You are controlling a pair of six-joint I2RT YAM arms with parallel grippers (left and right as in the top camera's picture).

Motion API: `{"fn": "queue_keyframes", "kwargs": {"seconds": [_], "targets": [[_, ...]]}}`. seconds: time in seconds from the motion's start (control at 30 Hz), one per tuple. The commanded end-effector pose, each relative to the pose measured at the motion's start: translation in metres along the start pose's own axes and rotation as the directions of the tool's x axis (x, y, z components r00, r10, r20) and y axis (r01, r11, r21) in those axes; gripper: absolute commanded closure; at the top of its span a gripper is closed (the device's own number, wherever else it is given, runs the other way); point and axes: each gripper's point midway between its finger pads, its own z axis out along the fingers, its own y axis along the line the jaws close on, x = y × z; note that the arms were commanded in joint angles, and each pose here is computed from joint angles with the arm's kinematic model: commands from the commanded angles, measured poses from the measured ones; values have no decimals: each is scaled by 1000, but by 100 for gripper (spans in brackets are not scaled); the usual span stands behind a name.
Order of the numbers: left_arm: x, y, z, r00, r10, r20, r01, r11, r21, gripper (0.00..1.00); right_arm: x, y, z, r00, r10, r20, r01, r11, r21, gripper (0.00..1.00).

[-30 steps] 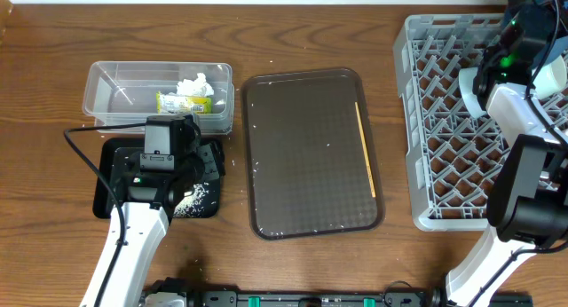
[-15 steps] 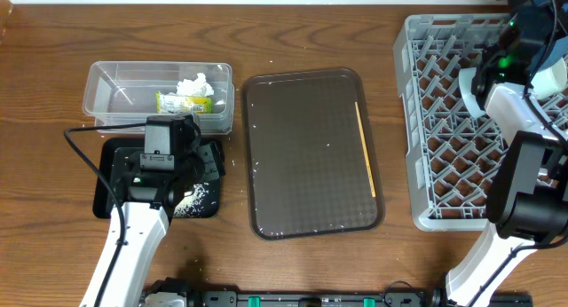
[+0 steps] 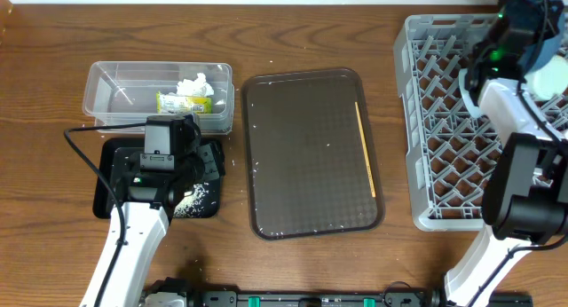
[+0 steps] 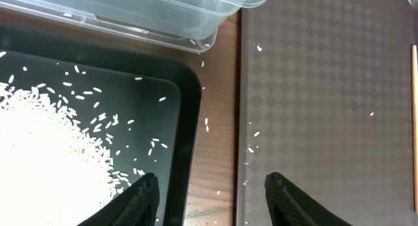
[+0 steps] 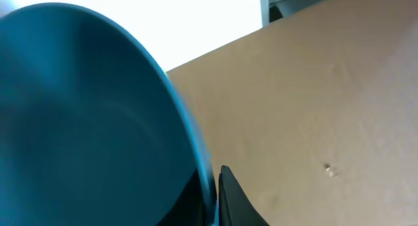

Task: Sort waste into correct bins and load items into the dishwasher rack
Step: 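Carry the plate to the back of the rack and stand it upright, then release the plate and move the right gripper to the wooden chopstick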

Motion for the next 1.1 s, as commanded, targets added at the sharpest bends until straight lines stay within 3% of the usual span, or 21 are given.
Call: {"fn": "queue_keyframes", "kwargs": {"seconds": [0.0, 0.27, 0.53, 0.8, 0.93, 1.07], "targets": [[-4, 2, -1, 1000, 5, 10, -5, 1000, -10, 45, 9, 15, -12, 995, 68, -74, -66, 998, 17, 90], [-3, 2, -1, 1000, 5, 9, -5, 1000, -11, 45, 9, 15, -27, 985, 118, -126, -111, 992, 62, 68], [-3, 2, -1, 1000, 5, 9, -5, 1000, -11, 45, -12, 7, -50, 976, 194, -96, -187, 979, 77, 60], [-3, 2, -1, 1000, 5, 9, -5, 1000, -11, 45, -40, 11, -86, 952, 305, -34, -307, 940, -148, 57], [-3, 2, -1, 1000, 5, 9, -5, 1000, -11, 45, -34, 23, -109, 907, 406, -114, -419, 835, -356, 55], [-4, 2, -1, 1000, 5, 10, -5, 1000, -10, 45, -25, 38, -143, 827, 485, -284, -550, 592, -589, 50]]}}
